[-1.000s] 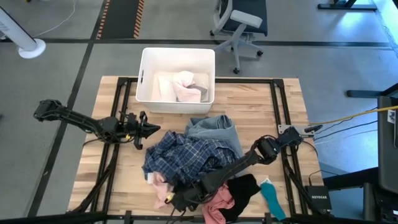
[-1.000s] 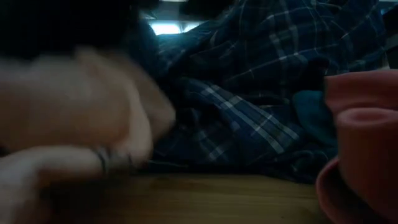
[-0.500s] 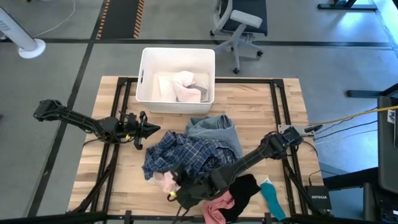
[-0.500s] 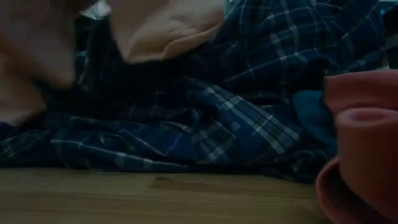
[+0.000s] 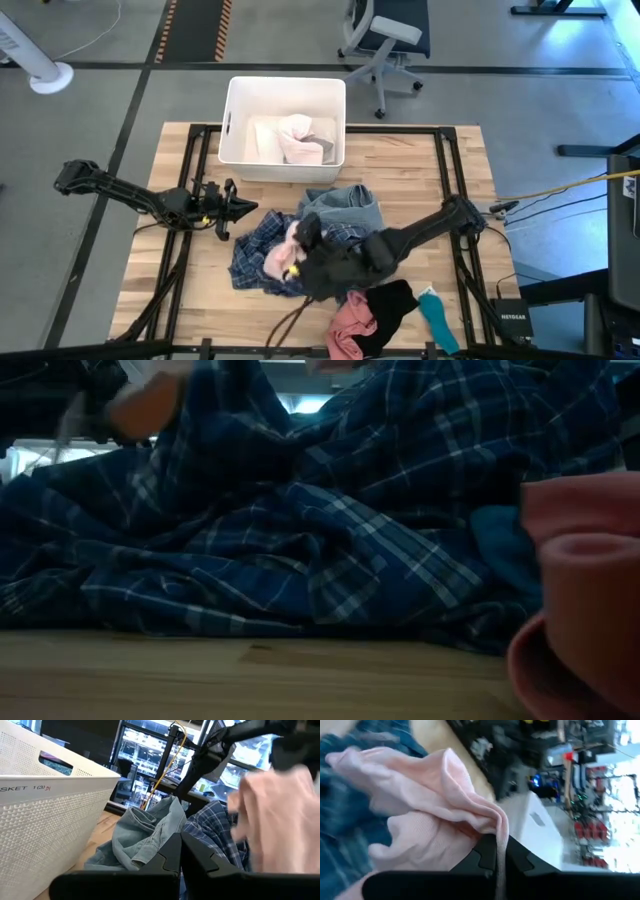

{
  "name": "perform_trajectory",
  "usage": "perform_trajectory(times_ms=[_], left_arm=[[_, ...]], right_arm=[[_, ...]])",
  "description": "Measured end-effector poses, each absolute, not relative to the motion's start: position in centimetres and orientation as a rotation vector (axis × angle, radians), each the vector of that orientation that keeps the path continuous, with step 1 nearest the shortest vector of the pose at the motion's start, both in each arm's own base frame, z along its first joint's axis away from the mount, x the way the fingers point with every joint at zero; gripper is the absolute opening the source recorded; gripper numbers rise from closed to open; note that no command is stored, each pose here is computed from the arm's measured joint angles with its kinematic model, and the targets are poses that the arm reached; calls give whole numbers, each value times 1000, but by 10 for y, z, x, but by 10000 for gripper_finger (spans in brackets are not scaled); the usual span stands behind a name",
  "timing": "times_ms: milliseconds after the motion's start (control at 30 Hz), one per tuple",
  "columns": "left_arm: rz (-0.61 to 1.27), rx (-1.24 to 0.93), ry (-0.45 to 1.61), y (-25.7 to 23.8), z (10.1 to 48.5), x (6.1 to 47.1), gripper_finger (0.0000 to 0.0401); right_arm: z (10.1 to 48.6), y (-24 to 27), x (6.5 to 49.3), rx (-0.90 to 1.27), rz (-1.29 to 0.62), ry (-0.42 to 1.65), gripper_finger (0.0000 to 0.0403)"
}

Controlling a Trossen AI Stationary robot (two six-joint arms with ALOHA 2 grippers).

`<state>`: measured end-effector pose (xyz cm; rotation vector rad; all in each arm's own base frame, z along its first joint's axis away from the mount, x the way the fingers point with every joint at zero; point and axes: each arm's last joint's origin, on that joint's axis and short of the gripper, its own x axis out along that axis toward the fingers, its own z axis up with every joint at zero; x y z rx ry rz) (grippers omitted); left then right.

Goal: Sort clothes
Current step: Put the light pink underwear into the white bin

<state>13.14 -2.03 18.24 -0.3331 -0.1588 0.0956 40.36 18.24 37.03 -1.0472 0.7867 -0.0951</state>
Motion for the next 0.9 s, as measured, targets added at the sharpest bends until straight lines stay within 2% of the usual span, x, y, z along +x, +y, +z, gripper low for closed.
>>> perform_trajectory(times_ms=[300, 467, 733, 900], left_arm=[[96, -332, -153, -20, 182, 131, 0], [97, -330, -153, -20, 182, 131, 0], [98, -319, -152, -20, 182, 131, 0], [100, -302, -149, -20, 182, 132, 0]], right_arm=[[448, 110, 363, -1024, -347, 732, 12], [477, 56, 354, -968, -439, 701, 13], [481, -35, 372, -838, -414, 631, 11], [465, -79, 387, -785, -423, 622, 16]])
